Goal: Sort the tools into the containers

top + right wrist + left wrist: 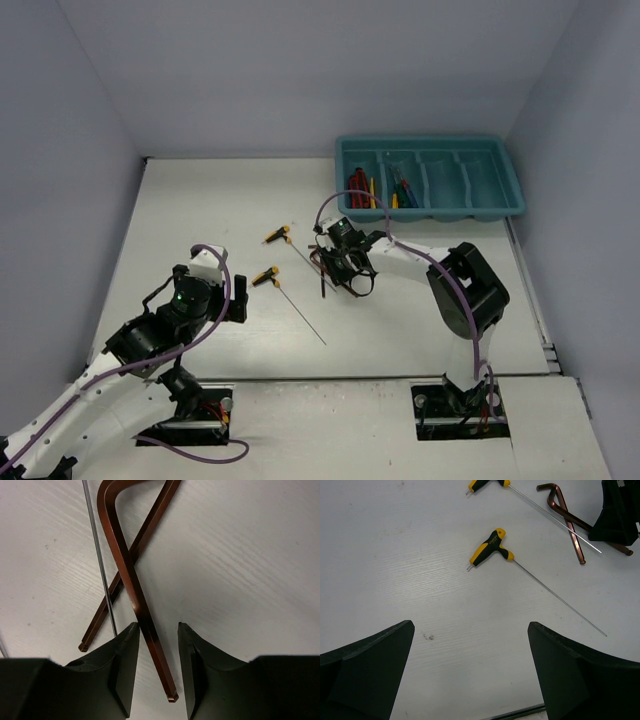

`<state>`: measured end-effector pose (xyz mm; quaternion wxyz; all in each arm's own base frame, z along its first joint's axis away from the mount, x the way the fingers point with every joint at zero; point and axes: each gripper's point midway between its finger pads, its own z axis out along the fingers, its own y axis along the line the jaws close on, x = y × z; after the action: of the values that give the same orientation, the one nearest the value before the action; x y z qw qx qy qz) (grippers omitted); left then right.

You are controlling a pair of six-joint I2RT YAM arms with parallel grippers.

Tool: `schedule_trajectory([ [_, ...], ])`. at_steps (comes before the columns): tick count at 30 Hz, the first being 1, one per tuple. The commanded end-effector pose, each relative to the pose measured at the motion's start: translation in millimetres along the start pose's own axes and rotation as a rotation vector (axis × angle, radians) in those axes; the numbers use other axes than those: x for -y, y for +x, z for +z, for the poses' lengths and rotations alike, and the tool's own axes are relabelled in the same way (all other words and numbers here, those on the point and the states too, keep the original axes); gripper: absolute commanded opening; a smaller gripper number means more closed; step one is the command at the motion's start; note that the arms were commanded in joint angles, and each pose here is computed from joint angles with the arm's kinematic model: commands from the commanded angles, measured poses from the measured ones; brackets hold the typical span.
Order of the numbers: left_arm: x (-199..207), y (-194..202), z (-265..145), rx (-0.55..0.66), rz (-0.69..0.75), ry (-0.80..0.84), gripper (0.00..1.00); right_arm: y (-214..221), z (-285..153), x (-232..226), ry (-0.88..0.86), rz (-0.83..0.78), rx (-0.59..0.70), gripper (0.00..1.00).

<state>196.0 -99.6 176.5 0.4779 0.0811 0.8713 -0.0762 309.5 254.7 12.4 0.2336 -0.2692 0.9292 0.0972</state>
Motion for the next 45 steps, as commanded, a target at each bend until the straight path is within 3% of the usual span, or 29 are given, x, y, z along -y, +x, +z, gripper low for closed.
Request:
schedule_trajectory([
  [1, 3.0, -21.4, -3.5, 0.056, -0.031, 0.006, 0.97, -14.9, 3.0, -8.5, -0.021, -0.014, 0.042, 0.29],
  [4, 2.9, -21.2, -2.7, 0.055, -0.030, 0.004, 0.98, -13.1, 6.5, -11.8, -0.022, -0.027, 0.035, 0.22],
  [8, 3.0, -20.6, -1.9, 0.049, -0.026, 0.002, 0.97, -20.3, 0.8, -15.0, -0.010, -0.047, 0.059, 0.01],
  [15, 3.7, -20.6, -1.4, 0.047, -0.024, 0.004, 0.97, -91.9, -60.1, -23.5, -0.027, -0.058, 0.274, 0.00],
  [20, 3.6, -20.9, -0.9, 0.047, -0.023, 0.002, 0.97, -155.7, -128.9, -18.1, 0.013, -0.058, 0.470, 0.00],
  [24, 2.7, -21.0, -0.8, 0.047, -0.021, -0.003, 0.97, -183.1, -168.6, 37.3, 0.201, 0.013, 0.570, 0.00],
  [29, 0.3, -22.2, -2.2, 0.054, -0.020, -0.012, 0.97, -182.7, -205.5, 186.5, 0.464, 0.239, 0.605, 0.00],
  [34, -2.0, -22.1, -3.4, 0.060, -0.025, -0.021, 0.97, -176.0, -218.1, 272.5, 0.578, 0.295, 0.591, 0.00],
  [38, -4.1, -20.6, -1.6, 0.051, -0.017, -0.036, 0.98, -171.4, -204.3, 333.2, 0.661, 0.316, 0.539, 0.00],
  [45, -7.5, -20.5, 0.5, 0.046, -0.005, -0.060, 0.97, -162.5, -131.0, 394.1, 0.664, 0.374, 0.444, 0.00],
])
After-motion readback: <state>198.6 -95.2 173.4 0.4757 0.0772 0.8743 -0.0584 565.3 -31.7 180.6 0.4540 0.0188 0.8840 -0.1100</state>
